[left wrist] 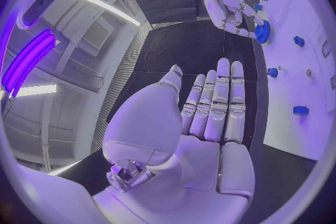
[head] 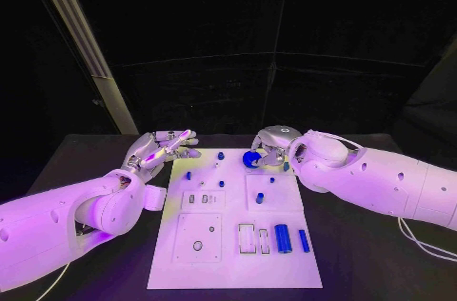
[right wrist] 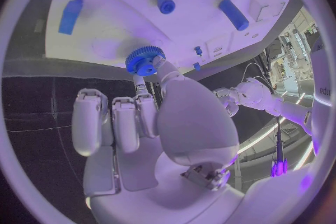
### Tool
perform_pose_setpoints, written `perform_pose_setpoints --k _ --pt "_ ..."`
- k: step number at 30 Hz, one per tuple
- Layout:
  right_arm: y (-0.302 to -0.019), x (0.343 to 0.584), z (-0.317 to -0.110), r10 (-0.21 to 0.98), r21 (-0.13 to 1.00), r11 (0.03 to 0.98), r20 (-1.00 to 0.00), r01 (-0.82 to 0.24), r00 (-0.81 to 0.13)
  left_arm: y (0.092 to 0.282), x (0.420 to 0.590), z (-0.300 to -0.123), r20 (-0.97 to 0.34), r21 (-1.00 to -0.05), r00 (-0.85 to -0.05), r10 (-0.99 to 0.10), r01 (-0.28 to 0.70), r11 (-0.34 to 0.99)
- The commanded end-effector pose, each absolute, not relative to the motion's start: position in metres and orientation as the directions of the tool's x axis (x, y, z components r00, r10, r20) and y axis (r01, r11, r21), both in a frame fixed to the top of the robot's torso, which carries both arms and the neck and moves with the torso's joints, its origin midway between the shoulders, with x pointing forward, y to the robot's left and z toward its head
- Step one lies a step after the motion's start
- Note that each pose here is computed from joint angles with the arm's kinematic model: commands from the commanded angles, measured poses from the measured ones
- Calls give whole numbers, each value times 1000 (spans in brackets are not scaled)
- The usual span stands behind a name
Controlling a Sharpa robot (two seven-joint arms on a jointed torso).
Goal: Assemble the parts on the task board
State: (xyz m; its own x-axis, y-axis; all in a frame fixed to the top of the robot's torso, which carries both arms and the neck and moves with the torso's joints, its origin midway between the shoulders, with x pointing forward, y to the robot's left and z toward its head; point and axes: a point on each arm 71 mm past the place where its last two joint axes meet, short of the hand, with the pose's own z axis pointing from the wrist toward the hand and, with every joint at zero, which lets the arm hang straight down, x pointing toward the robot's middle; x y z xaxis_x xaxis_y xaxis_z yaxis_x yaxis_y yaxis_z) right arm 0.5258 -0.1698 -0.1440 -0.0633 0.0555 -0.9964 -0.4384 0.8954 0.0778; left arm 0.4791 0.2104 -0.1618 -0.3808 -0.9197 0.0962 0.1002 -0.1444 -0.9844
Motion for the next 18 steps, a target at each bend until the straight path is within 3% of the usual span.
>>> perform_pose_setpoints --k 1,18 --pt "-157 520 -135 90 77 881 -996 -467 6 209 479 -161 101 -983 -395 -913 102 -153" --pt "-95 519 -141 84 62 848 -996 -526 17 210 480 -161 100 -983 -393 -914 104 -152"
